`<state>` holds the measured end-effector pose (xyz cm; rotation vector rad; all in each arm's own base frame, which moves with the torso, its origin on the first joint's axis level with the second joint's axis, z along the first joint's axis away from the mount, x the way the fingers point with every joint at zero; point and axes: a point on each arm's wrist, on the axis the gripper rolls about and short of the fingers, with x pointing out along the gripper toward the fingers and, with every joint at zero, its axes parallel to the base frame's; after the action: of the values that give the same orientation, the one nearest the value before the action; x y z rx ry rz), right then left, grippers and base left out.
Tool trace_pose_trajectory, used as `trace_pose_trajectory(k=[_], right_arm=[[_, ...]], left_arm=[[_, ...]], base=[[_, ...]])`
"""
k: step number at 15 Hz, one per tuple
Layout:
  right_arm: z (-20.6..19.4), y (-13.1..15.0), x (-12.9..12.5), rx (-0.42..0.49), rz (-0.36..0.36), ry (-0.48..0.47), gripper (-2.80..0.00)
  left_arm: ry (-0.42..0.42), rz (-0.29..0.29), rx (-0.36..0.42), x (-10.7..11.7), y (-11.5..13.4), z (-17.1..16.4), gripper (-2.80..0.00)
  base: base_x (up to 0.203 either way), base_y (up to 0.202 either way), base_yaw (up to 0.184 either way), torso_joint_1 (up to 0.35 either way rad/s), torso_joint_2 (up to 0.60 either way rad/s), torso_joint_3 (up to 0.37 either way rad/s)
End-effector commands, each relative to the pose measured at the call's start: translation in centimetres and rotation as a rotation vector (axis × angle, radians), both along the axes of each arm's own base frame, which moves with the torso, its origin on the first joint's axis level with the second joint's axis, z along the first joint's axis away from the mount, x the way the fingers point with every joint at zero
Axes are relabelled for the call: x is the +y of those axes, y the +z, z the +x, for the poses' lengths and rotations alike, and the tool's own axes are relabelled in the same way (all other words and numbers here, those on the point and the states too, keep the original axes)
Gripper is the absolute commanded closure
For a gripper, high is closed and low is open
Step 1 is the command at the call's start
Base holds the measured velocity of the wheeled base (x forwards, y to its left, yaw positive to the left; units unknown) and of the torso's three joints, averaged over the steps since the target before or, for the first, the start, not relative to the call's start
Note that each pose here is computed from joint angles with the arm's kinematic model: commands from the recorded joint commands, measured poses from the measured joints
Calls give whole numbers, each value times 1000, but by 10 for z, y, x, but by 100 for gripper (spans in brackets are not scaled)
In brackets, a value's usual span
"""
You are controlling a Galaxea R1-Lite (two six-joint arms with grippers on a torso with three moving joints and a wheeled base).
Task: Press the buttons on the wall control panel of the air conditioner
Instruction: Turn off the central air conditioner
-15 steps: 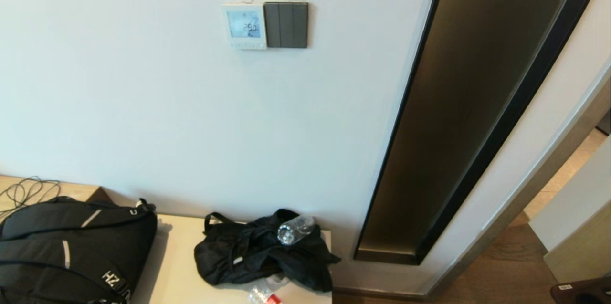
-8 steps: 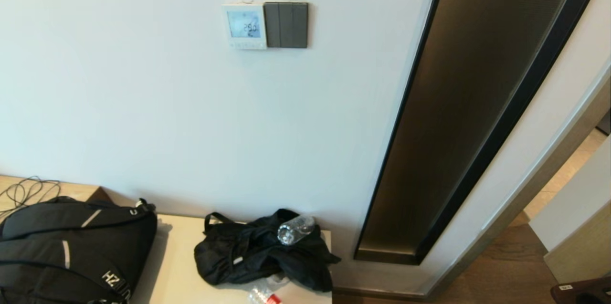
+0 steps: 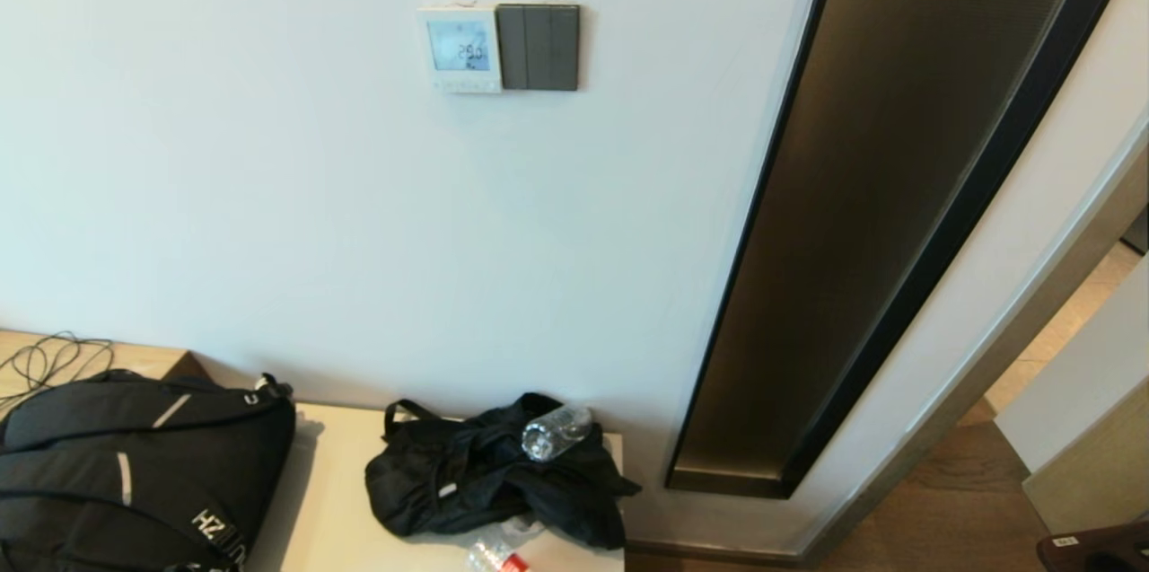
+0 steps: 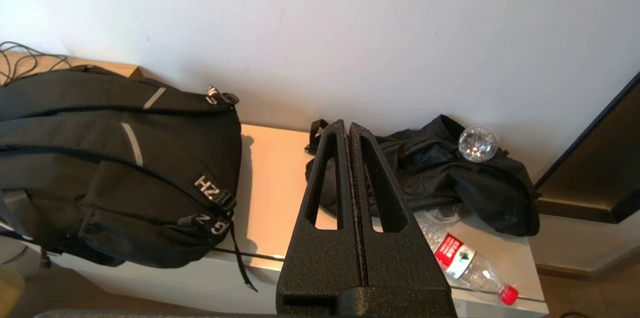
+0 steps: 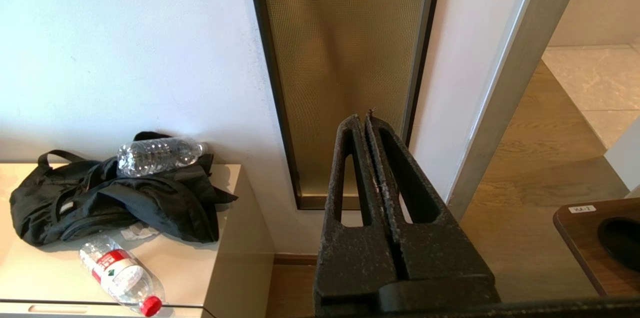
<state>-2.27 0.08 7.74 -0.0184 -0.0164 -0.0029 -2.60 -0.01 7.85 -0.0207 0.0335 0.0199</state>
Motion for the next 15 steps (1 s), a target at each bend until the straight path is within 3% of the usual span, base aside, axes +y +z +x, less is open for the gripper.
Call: trace_pose_trajectory(k=[1, 15], right_arm=[[0, 0, 0, 0, 0, 1, 0], [0, 0, 0, 1, 0, 0, 0]], left_arm=[[0, -1, 3, 0, 0, 0, 0], [0, -2, 5, 0, 0, 0, 0]], base=[[0, 0, 0, 0, 0, 0], [0, 0, 0, 0, 0, 0]])
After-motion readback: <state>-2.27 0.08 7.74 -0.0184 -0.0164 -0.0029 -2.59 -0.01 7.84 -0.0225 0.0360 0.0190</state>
